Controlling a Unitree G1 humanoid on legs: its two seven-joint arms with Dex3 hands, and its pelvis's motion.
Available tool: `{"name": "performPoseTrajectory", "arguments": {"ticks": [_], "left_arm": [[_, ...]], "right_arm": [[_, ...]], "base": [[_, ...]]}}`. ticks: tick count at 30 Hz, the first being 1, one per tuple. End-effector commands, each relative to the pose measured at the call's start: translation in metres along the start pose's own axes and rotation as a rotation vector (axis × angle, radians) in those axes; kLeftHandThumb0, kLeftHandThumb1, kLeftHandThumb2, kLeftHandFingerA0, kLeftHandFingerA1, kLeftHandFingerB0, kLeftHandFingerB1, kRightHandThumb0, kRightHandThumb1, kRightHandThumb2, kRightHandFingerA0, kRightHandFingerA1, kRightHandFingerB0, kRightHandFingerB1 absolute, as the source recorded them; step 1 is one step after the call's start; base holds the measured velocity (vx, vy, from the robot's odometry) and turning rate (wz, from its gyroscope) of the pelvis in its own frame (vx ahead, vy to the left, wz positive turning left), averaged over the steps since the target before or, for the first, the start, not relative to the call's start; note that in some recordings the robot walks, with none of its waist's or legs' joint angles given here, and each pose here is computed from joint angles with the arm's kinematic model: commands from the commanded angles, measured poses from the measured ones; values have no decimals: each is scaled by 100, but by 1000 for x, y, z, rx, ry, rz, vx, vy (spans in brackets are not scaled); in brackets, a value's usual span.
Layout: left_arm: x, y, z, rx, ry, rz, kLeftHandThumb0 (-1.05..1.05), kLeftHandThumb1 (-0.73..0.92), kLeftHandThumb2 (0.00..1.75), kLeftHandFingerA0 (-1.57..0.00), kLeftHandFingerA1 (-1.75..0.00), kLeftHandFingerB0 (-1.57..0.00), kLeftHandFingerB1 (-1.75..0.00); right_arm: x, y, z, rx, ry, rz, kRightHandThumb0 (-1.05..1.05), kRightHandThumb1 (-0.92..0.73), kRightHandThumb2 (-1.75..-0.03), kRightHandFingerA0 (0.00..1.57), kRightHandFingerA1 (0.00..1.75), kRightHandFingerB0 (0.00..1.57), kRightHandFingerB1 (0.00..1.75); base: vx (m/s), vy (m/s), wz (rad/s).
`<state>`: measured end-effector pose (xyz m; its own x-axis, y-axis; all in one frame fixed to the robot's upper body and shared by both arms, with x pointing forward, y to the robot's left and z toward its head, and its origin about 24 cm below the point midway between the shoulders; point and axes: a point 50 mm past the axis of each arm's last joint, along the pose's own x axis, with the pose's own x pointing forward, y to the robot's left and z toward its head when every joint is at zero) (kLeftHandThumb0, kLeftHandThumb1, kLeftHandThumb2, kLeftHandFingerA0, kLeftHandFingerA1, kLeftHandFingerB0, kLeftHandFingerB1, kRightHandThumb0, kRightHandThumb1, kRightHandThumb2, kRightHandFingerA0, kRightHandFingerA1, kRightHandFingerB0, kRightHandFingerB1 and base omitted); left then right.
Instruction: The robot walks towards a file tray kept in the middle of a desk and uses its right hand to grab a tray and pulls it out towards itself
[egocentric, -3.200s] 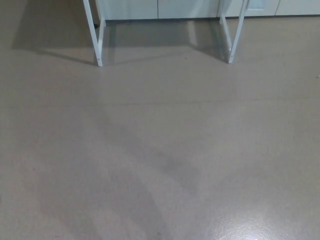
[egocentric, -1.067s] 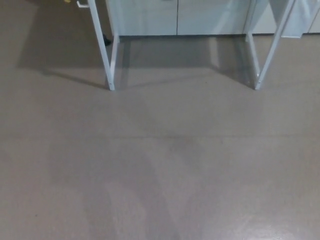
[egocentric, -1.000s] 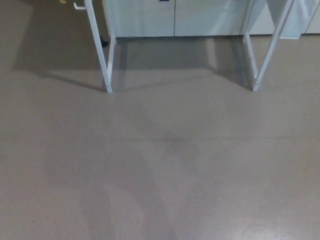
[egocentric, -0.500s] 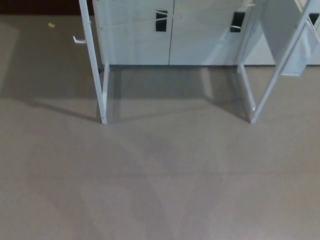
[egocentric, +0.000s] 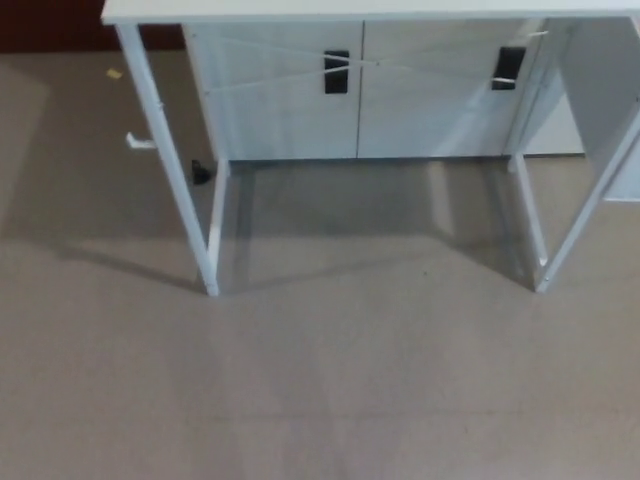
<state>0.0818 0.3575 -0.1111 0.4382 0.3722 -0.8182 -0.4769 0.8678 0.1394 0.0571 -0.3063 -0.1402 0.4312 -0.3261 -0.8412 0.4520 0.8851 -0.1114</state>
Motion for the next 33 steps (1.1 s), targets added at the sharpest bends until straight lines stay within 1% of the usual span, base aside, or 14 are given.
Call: {"name": "performPoseTrajectory", "arguments": {"ticks": [1,5,6,9,10,11,12,18,22,24,26,27,30,33], "left_arm": [[-1,4,3,-55,0,-31,-19,21,94,-31,-58,-14,-51],[-1,4,2,-47,4,-38,-19,21,94,-31,-58,-13,-50],[-1,4,2,-27,4,-44,-18,23,96,-27,-56,-13,-51],[-1,2,2,-28,5,-41,-16,22,95,-21,-54,-15,-51],[-1,2,2,-4,4,-38,-17,22,95,-21,-54,-15,-51],[-1,2,1,-2,6,-30,-16,22,95,-23,-54,-17,-51],[-1,1,1,-4,7,-28,-16,22,95,-23,-55,-18,-52],[0,-2,1,36,3,-33,-19,22,95,-19,-53,-18,-52],[0,-3,-1,42,9,-18,-19,23,95,-21,-54,-18,-52],[1,-4,-1,38,6,-19,-20,22,95,-22,-54,-18,-52],[1,-5,0,34,0,-19,-20,22,95,-23,-55,-19,-52],[1,-5,-1,45,0,-20,-24,22,95,-22,-54,-19,-52],[1,-6,-1,47,-5,-22,-21,24,97,-21,-54,-18,-52],[2,-8,-1,38,-2,-14,-17,23,97,-23,-55,-19,-52]], "right_arm": [[-1,-3,-4,42,27,-6,-30,-53,-56,51,43,34,35],[-1,-3,-5,54,26,-4,-29,-53,-56,52,44,34,35],[-1,-2,-4,52,25,-6,-30,-53,-55,52,44,35,36],[0,-2,-3,59,32,-13,-30,-52,-55,52,42,36,35],[0,-1,-3,61,28,-8,-38,-44,-66,49,50,33,42],[0,-1,-3,69,26,-5,-37,-44,-66,48,50,33,42],[0,-1,-3,70,24,1,-30,-52,-55,51,43,35,35],[0,0,-2,77,24,4,-29,-53,-55,46,41,33,35],[-1,-1,-5,62,35,0,-31,-51,-55,53,43,36,35],[-1,-1,-5,78,30,5,-31,-51,-55,50,43,33,35],[-1,-1,-5,78,28,7,-31,-51,-55,49,42,34,35],[-1,-1,-5,79,30,5,-30,-51,-55,50,43,36,36],[-1,0,-6,77,32,2,-30,-52,-55,50,43,37,36],[-1,0,-7,70,37,-1,-30,-52,-55,50,42,37,36]], "base": [[529,182,-28],[465,200,-35],[419,169,-3],[309,128,5],[267,69,8],[253,72,6],[249,21,7],[260,-79,13],[227,-141,29],[160,-91,-4],[98,-63,-11],[93,-53,-9],[97,-38,-12],[219,231,-6]]}}
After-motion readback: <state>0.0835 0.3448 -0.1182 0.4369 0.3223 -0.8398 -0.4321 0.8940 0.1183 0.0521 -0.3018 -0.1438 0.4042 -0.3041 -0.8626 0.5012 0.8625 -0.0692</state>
